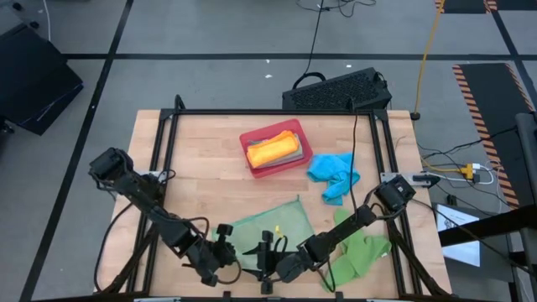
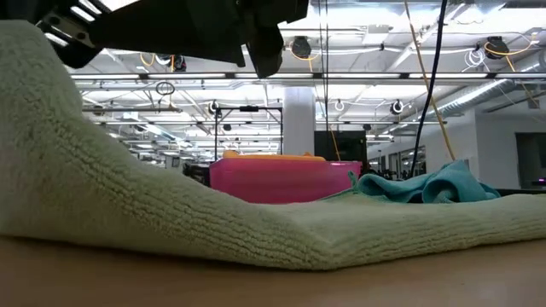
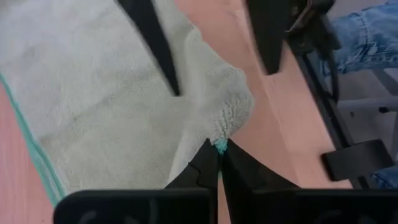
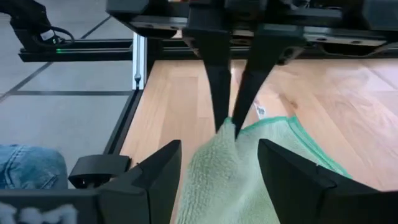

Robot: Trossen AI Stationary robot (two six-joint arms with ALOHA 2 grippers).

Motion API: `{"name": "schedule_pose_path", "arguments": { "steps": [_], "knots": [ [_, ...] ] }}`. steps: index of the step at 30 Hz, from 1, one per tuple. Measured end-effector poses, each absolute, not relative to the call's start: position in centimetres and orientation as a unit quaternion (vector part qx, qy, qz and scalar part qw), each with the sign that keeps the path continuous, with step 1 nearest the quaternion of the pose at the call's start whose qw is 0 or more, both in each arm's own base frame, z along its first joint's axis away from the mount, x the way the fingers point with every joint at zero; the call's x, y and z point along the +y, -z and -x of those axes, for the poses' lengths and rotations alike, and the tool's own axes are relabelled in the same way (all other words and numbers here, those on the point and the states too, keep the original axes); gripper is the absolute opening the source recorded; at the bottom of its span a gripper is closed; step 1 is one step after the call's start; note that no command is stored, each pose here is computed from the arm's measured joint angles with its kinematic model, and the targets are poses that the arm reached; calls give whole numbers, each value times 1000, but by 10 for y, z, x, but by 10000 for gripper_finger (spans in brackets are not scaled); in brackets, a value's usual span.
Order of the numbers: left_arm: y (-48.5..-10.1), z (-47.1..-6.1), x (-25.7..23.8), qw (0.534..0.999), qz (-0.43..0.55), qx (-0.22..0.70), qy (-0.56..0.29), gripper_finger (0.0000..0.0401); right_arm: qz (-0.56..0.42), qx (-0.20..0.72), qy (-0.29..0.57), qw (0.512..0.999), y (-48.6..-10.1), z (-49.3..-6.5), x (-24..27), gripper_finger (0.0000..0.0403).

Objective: Fold microfiber towels
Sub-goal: Fold the light green microfiber cloth

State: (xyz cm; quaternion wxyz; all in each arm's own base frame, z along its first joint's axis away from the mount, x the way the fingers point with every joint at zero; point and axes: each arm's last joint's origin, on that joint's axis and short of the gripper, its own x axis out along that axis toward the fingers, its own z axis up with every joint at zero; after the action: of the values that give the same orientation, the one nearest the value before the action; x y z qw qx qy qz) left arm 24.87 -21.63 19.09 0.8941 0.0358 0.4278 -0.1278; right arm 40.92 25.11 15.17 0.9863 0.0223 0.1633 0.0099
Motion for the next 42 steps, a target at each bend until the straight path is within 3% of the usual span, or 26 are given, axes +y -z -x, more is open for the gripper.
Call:
{"name": "schedule_pose_path", "arguments": {
  "steps": [5,9,18,22,27,34,42],
  "knots": [
    [-191,-253,-211,896,-33,427,121,22,-19,169,-9,985,-150,-409,251,208],
    [-191,-256,-207,892,-17,434,121,12,-24,166,-6,986,-151,-411,248,208],
    [-191,-259,-204,891,-2,439,119,27,-42,170,20,984,-124,-418,242,203],
    [-191,-259,-204,890,-1,439,120,16,-42,170,21,984,-123,-418,242,172],
    [-192,-260,-204,892,0,436,121,10,-44,173,14,984,-123,-420,240,104],
    [-194,-256,-213,899,-17,415,135,103,-42,173,11,984,-123,-420,240,9],
    [-182,-219,-222,881,-88,463,42,221,-47,177,-2,983,-123,-420,242,15]
  ]
}}
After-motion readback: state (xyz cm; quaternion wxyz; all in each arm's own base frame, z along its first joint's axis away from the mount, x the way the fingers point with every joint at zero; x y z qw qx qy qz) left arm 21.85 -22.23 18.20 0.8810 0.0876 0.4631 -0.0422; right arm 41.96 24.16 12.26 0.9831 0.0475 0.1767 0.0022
